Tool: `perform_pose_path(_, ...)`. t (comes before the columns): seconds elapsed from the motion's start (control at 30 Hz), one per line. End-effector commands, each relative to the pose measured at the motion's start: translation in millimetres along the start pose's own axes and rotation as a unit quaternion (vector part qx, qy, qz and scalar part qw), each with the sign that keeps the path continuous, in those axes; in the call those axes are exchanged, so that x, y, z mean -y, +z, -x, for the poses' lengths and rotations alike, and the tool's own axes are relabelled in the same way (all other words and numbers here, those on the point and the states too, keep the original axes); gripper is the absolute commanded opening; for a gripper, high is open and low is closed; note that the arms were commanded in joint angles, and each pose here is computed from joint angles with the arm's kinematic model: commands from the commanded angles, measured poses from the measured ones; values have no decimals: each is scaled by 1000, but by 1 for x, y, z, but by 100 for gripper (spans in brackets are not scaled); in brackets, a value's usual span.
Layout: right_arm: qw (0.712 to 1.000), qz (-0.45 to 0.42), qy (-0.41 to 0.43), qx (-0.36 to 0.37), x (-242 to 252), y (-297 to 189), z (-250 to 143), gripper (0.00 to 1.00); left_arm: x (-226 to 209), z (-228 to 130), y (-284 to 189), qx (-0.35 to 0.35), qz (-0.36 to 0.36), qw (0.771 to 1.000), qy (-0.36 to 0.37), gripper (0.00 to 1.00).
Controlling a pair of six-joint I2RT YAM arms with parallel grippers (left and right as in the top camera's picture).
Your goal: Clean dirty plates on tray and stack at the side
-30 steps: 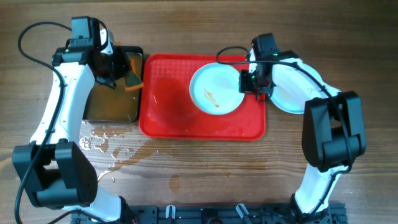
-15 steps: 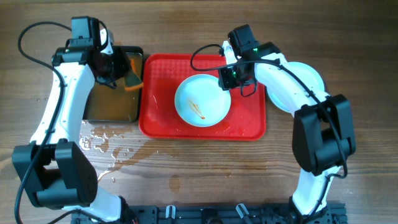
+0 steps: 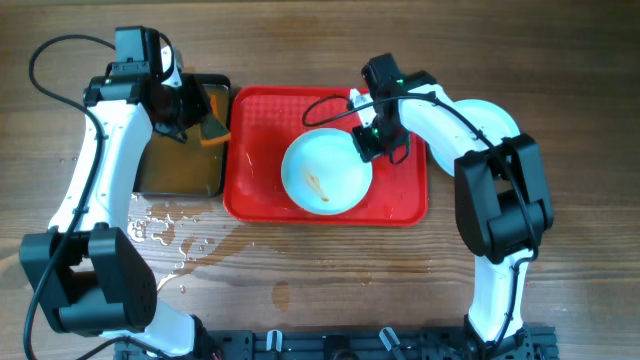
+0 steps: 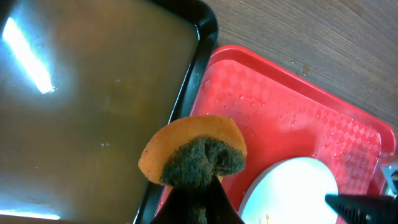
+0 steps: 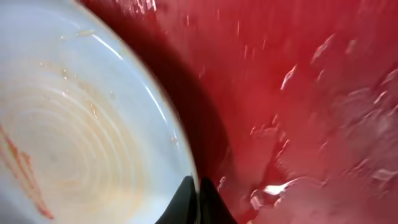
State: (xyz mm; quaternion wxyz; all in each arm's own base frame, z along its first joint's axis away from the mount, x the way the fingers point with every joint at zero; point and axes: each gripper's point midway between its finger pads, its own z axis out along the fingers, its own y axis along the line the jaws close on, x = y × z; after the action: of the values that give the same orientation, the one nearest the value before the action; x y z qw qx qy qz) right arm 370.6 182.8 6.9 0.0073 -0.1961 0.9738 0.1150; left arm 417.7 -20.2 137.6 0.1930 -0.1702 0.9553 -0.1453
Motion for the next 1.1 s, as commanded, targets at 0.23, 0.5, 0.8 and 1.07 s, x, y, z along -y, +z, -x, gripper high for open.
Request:
perform_pose_path(0.23,967,116,223,43,-41,2,37,4,2,0,6,0,-3,1000,9,4)
perform_pose_path(0.5,962,75,254,70,-43,10,47,6,11,-14,28,-30,-2,999,23,4)
perform_pose_path(0.8,959,76,249,111,-39,13,68,34,49,-29,66,-43,-21,996,72,4)
perform_pose_path(1.07,956,91,268,78,-41,36,60,6,60,-29,74,-37,-29,995,86,4)
